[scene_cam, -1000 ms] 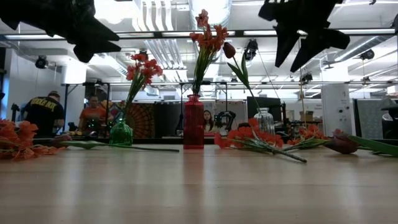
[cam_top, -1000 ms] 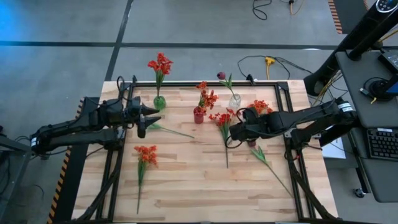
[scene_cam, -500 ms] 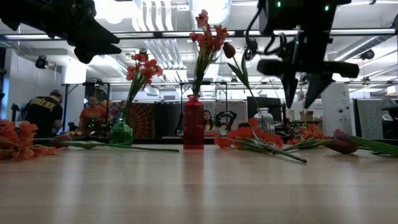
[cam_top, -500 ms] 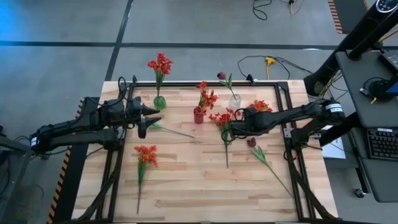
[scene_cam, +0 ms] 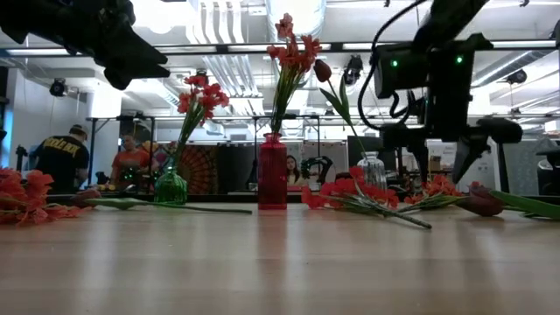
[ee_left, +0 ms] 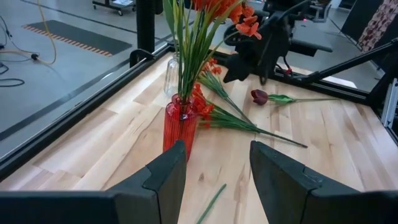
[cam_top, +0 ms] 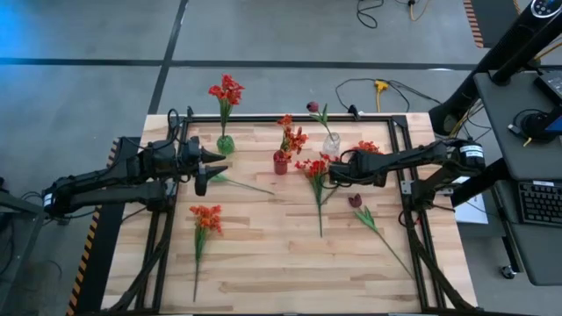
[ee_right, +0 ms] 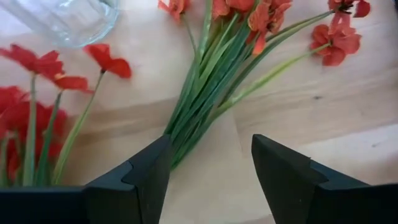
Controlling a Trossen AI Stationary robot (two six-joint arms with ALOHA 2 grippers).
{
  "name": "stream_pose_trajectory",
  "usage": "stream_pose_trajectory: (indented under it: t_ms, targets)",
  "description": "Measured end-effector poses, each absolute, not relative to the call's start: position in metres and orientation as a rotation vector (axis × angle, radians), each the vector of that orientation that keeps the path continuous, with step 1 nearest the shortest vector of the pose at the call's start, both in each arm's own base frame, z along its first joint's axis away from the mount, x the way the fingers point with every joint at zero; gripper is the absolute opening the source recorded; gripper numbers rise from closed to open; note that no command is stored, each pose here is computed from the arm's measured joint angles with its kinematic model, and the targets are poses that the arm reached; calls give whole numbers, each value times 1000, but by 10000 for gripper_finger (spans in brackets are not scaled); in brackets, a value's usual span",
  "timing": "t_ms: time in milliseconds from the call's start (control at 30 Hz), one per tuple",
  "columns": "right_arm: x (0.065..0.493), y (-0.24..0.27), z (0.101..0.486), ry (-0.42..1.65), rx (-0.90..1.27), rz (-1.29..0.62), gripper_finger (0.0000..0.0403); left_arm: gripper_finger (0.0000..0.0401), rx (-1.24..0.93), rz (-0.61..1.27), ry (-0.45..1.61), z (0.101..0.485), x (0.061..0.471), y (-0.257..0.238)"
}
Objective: Sort flowers into vase by color
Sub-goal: Put the top orange flowers into the red vase
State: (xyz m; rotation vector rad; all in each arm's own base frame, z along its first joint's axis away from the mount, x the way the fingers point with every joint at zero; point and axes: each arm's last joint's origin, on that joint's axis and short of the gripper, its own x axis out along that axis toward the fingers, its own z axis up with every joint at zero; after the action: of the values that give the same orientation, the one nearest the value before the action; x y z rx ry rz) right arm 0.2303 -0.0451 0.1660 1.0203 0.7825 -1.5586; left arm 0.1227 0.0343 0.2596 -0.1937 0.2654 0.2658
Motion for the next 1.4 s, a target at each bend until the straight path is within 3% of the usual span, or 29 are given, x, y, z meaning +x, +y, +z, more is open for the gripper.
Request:
stream_pose_trajectory:
  t_ms: [867,1400]
  targets:
    - [217,-55,126,672,1092,-1506,215,160,-190,267,263,260,123,34]
    - [212,-56,123,737,975,-1467,214,160,-190,266,263,260,123,34]
